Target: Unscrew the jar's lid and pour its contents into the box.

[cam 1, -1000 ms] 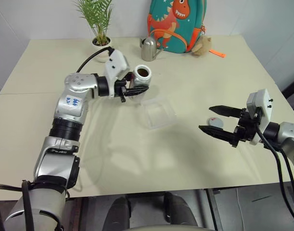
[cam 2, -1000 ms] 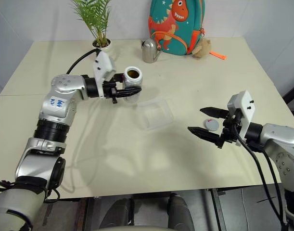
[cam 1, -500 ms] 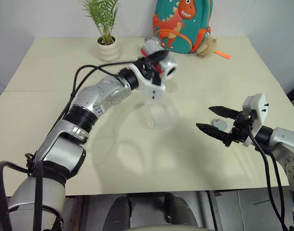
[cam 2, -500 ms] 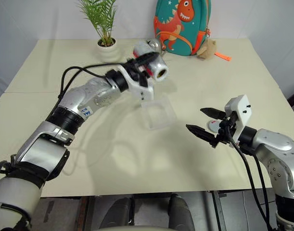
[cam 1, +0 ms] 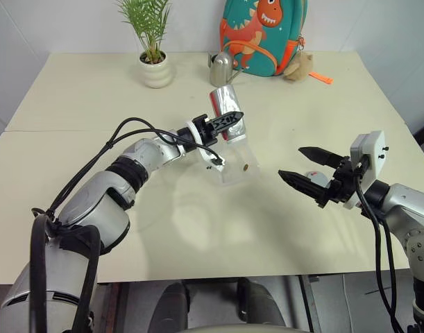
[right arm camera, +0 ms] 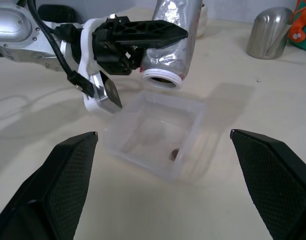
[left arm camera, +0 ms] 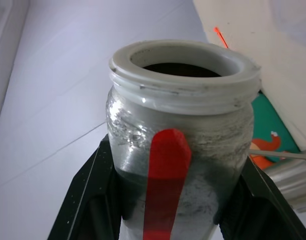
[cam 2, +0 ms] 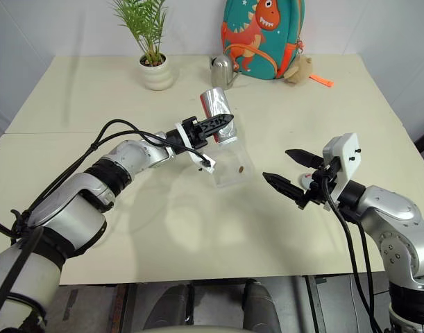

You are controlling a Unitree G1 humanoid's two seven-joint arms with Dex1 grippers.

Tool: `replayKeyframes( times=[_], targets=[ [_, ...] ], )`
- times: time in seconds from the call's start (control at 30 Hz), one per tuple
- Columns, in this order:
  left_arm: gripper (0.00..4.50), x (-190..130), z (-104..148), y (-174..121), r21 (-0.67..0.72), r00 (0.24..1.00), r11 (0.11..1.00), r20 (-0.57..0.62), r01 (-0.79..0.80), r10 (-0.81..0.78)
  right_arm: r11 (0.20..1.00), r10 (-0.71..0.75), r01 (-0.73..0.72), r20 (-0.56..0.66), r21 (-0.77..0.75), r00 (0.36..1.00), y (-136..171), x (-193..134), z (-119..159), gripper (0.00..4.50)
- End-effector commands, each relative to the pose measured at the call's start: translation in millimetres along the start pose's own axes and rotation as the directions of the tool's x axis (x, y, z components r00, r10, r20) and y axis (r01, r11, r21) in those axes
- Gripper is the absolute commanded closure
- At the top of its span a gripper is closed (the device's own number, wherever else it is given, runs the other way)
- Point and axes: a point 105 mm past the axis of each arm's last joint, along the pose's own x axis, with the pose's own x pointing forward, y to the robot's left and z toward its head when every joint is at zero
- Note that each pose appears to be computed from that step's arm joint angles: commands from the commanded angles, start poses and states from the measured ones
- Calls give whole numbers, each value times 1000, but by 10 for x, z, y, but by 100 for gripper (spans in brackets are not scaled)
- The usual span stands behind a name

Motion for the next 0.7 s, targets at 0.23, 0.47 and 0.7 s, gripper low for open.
replayKeyframes(
  times=[0.23, 0.47, 0.7],
  targets=[
    [258, -26, -220, 303, -30, 996, 996, 16, -84, 85, 1000, 2, 0, 58, -24, 998, 16, -11, 107, 4],
    [258, -295, -344, 282, -510, 1000, 860, -10, 9, -17, 1000, 10, -9, 48, -15, 999, -7, -12, 58, 4],
    [258, -695, -744, -10, -949, 944, 269, -229, -163, -236, 999, 27, -27, 41, -22, 999, -61, 20, 51, 4]
  ],
)
